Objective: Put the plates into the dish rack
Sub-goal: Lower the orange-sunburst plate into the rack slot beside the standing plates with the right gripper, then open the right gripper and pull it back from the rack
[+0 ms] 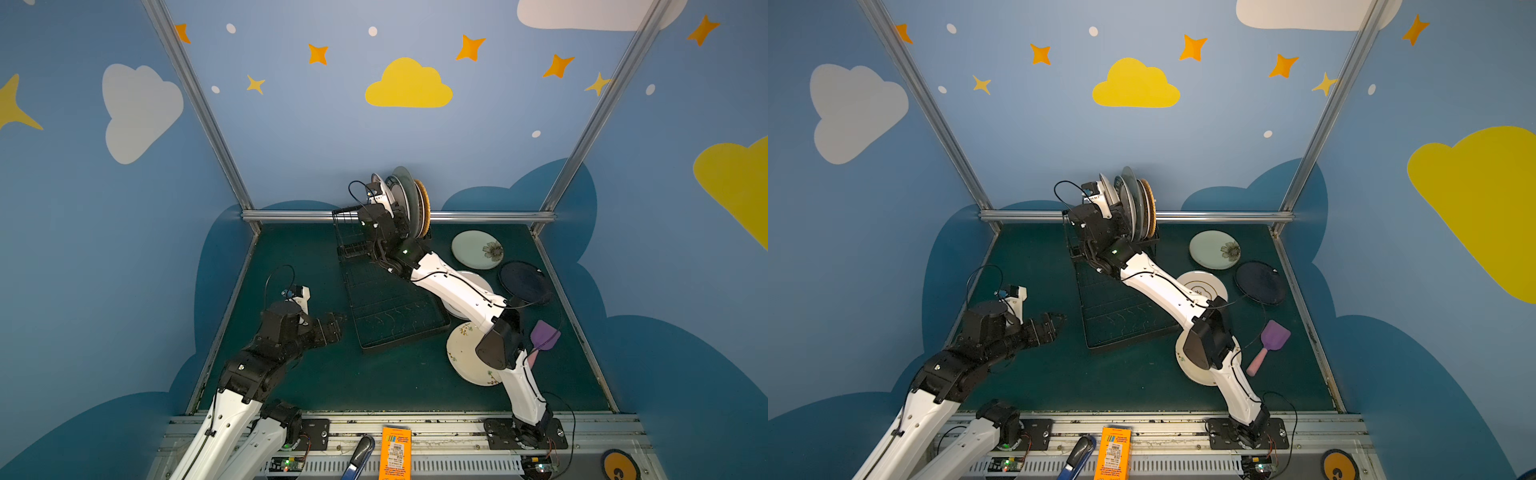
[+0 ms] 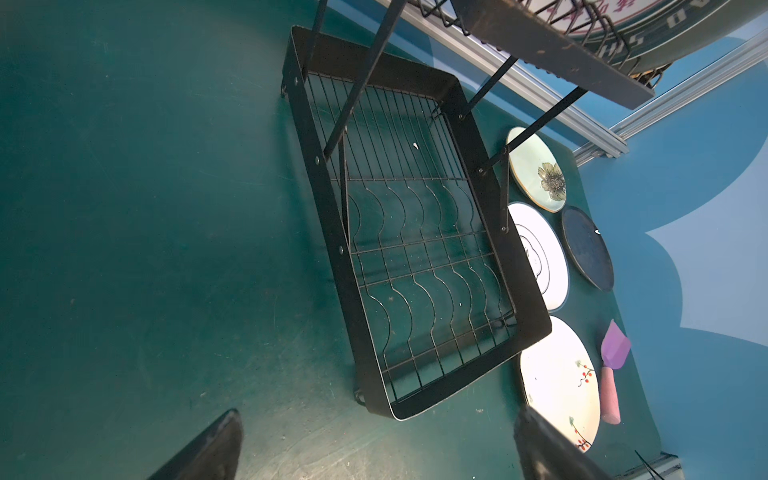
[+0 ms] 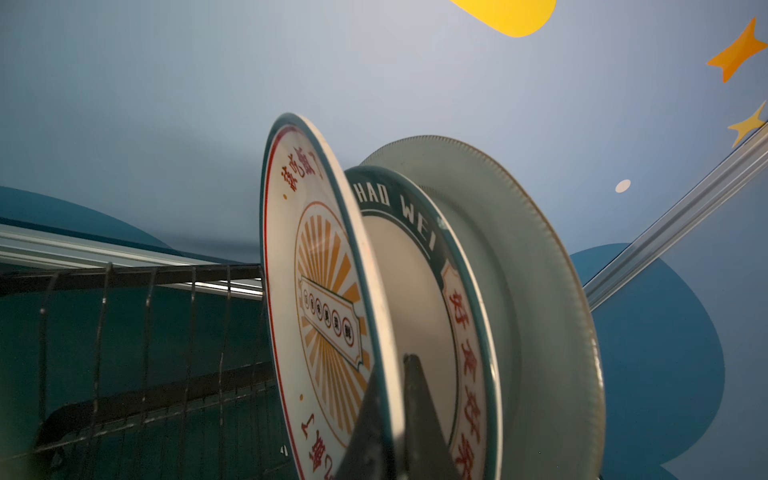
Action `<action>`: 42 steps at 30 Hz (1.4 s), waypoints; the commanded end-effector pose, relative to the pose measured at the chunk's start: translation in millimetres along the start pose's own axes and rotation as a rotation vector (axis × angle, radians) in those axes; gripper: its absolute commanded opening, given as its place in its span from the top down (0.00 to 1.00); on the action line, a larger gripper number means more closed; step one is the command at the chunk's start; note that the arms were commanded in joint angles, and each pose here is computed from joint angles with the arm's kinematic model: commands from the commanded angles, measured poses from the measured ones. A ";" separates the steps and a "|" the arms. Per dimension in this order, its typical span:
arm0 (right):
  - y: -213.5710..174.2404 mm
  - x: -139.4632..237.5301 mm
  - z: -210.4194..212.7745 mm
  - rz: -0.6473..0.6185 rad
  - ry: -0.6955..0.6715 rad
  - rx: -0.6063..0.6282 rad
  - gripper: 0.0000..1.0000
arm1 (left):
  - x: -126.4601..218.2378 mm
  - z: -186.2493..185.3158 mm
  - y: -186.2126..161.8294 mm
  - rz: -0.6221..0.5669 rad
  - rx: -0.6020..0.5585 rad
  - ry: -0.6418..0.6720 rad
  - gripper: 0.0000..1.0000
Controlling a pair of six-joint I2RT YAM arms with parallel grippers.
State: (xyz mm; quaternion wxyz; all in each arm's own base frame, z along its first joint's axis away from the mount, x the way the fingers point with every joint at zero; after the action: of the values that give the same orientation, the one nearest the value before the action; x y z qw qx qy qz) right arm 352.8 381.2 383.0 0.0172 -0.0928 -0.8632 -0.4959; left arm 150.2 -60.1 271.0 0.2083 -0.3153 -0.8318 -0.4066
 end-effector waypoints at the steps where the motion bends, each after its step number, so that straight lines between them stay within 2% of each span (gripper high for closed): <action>1: 14.8 3.8 -12.8 -0.022 -0.018 -0.098 1.00 | 0.7 0.0 0.1 -0.009 -0.013 -0.008 0.00; 22: 4.0 9.0 -8.5 0.030 0.012 -0.110 0.98 | 0.8 0.8 -0.4 -0.006 -0.012 -0.007 0.00; 34: 4.9 17.2 -17.5 0.037 0.034 -0.131 0.82 | 2.9 1.1 -0.4 -0.012 -0.013 -0.002 0.00; 42: 8.8 24.7 -24.1 0.023 0.072 -0.153 0.76 | 4.6 2.1 -1.1 -0.018 -0.013 0.000 0.00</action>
State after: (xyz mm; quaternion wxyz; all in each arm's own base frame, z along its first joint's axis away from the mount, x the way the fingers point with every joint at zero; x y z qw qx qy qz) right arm 342.8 378.2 377.4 0.0501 -0.1048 -0.8363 -0.5358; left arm 147.1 -58.9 273.8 0.1994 -0.3120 -0.8352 -0.4067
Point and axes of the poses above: each gripper's point midway between its finger pads, its own x axis back along the fingers, its own z axis along the line the jaws close on, y = z × x, the point moved 10 cm from there along x, back along the fingers, and after that the axes turned 10 degrees about x, right-handed, at the moved point
